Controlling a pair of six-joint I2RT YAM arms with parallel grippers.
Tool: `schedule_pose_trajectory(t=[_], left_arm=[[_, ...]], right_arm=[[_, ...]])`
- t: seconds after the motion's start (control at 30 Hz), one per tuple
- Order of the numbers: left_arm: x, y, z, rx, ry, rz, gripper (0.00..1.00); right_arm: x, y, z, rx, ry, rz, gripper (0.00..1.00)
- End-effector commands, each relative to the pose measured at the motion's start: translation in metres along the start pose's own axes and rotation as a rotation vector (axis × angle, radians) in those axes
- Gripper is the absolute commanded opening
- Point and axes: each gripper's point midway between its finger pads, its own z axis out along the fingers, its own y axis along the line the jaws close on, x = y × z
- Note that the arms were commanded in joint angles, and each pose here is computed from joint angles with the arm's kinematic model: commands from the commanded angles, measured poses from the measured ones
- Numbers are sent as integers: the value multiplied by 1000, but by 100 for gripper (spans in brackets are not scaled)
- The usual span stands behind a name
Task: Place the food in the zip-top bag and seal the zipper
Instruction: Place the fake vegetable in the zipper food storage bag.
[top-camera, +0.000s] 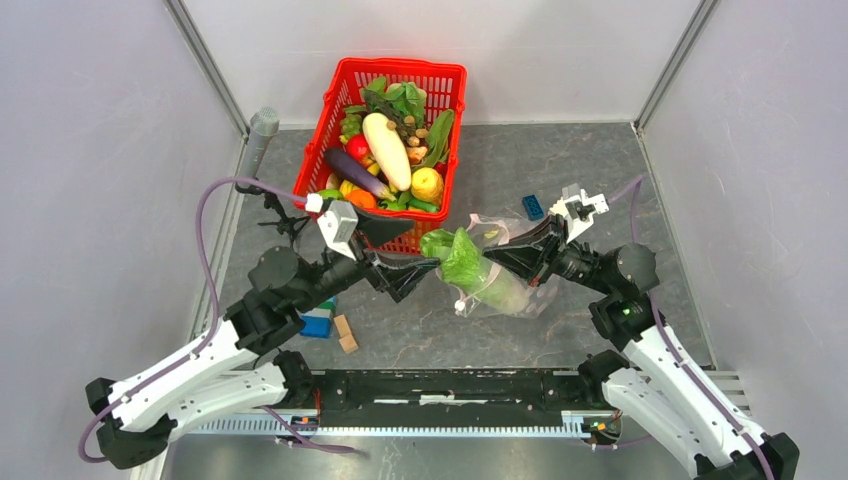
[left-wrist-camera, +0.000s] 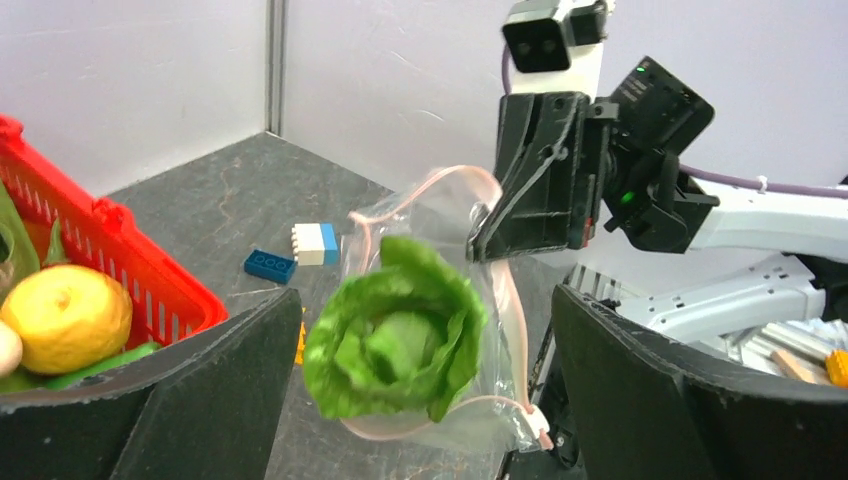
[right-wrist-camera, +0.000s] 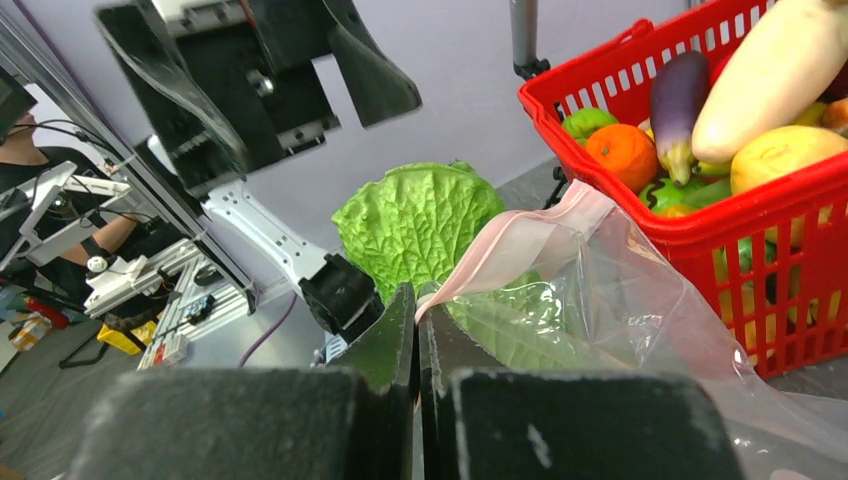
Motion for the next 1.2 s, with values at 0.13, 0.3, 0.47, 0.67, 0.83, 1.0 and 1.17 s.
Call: schedule_pose_trajectory(t=[0.13, 0.3, 0.47, 0.67, 0.83, 1.0, 1.17], left_arm=[[48, -11, 3, 117, 393, 142, 100], [73, -14, 7, 167, 526, 138, 100], [84, -11, 17, 167, 547, 131, 100], [93, -10, 22, 172, 558, 111, 75], [105, -16, 22, 216, 593, 88, 33], [111, -21, 22, 247, 605, 60, 2], [95, -29, 29, 237, 474, -32, 2]], right_arm=[[9, 3, -5, -16, 43, -73, 0], [12, 7, -7, -37, 55, -78, 0], [15, 9, -9, -47, 56, -80, 0], [20, 10, -11, -59, 59, -76, 0], [21, 11, -12, -62, 57, -78, 0], [23, 6, -12, -39, 50, -73, 0], [22, -27, -12, 131, 32, -67, 5]])
